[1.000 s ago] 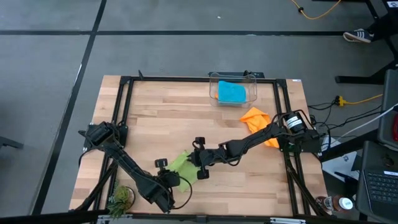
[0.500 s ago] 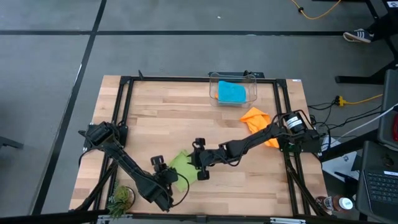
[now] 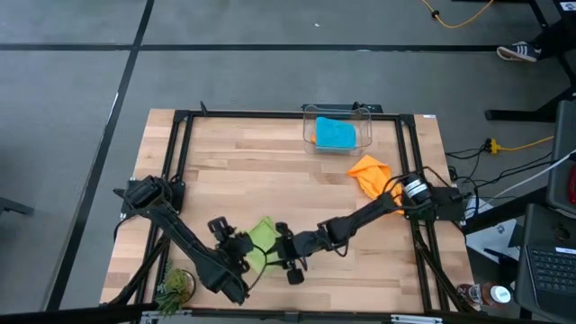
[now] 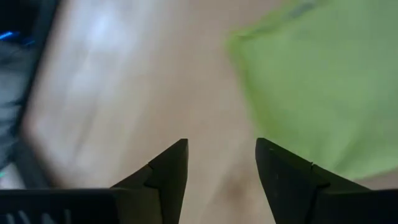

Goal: Fold microfiber towels
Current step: Put the green microfiber cloth into the transparent bin

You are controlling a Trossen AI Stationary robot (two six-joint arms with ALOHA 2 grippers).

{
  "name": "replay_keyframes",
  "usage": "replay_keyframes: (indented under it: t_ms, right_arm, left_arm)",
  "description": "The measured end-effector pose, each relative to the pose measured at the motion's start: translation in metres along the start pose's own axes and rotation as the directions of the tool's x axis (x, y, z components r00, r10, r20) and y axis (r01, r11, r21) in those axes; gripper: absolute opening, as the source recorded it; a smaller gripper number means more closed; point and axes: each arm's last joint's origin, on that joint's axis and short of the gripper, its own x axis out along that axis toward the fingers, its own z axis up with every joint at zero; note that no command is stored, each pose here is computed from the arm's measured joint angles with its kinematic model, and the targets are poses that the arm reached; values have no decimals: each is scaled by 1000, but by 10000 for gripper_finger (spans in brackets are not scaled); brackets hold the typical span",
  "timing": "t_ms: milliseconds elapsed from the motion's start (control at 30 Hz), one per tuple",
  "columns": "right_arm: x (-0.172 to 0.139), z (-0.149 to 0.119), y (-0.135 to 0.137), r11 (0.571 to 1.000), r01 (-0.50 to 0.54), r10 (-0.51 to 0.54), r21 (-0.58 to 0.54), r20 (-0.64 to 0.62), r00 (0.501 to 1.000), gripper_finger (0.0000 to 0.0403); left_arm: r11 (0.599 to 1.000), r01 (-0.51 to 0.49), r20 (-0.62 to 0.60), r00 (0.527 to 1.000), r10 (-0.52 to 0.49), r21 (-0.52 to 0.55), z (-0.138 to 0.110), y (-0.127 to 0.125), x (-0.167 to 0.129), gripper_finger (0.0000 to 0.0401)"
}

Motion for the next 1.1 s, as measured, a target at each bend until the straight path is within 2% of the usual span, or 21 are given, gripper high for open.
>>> replay_keyframes:
  t_ms: [100, 233, 400, 533, 633, 800, 1000, 1100]
  right_arm:
    - [17, -5, 4, 1000, -11, 11, 5, 40, 999, 139]
    - [45, -4, 8, 999, -48, 48, -6, 35, 998, 139]
    - [70, -21, 10, 996, -85, 86, 15, -149, 985, 139]
    - [73, -20, 11, 995, -88, 94, 44, -166, 982, 139]
    - [72, -11, 11, 995, -96, 96, 10, -154, 983, 139]
    - [53, 27, 13, 993, -106, 100, -53, -118, 988, 139]
    - [22, 46, 12, 995, -77, 57, -65, -273, 960, 139]
    - [15, 39, 15, 996, -73, 46, -55, -382, 923, 139]
  left_arm:
    - [996, -79, -19, 997, 78, -50, 4, 13, -13, 179]
    - [997, -46, 1, 999, 46, -61, 9, 13, -19, 179]
    - [996, -40, -2, 999, 40, -83, 8, 14, -22, 179]
    - [996, -37, 1, 999, 38, -81, 7, 14, -23, 179]
    - [996, -38, 4, 999, 38, -80, 7, 14, -23, 179]
    - [996, -33, 3, 999, 33, -88, 6, 13, -23, 179]
    - [992, -16, 8, 1000, 18, -126, 4, 11, -25, 179]
    - [988, -1, 13, 1000, 3, -154, 2, 9, -26, 179]
